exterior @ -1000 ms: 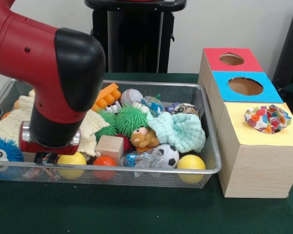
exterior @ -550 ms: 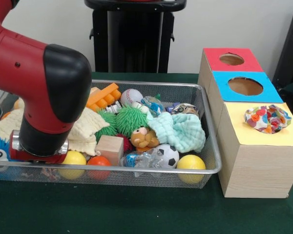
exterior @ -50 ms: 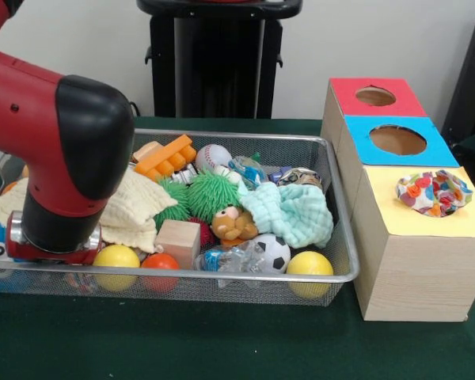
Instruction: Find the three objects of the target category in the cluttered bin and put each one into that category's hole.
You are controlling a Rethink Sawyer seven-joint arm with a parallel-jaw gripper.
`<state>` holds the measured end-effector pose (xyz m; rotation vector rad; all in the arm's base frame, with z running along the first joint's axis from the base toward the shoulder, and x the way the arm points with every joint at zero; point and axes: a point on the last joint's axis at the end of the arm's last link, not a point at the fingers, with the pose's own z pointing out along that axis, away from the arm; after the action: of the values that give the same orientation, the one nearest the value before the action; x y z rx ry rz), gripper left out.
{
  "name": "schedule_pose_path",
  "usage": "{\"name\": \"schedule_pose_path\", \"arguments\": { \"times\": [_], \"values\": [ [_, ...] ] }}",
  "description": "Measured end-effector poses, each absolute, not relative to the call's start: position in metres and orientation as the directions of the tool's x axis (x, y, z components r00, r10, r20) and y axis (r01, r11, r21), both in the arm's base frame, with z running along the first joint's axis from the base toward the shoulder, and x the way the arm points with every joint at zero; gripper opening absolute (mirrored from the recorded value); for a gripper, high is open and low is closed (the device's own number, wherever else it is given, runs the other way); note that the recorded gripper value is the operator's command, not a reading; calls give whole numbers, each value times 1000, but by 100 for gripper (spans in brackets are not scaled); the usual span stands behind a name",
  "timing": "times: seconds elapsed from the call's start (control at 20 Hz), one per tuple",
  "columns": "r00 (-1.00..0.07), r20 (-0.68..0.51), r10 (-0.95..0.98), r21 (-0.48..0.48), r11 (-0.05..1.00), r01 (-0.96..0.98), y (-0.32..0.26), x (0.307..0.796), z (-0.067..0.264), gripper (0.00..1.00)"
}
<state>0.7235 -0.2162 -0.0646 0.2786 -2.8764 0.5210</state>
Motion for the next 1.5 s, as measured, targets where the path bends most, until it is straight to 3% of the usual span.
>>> {"name": "schedule_pose_path", "arguments": {
  "times": [0.35,1.0,1.2,1.25,1.5],
  "values": [
    [-970,210,-127,-293,938,-186,-218,723,-63,100],
    [-988,155,11,-44,999,5,-214,708,-43,100],
    [-989,144,17,-21,1000,14,-213,705,-39,100],
    [-990,140,16,-20,1000,13,-212,705,-39,0],
    [-992,122,10,-21,1000,8,-209,705,-41,0]
  ]
}}
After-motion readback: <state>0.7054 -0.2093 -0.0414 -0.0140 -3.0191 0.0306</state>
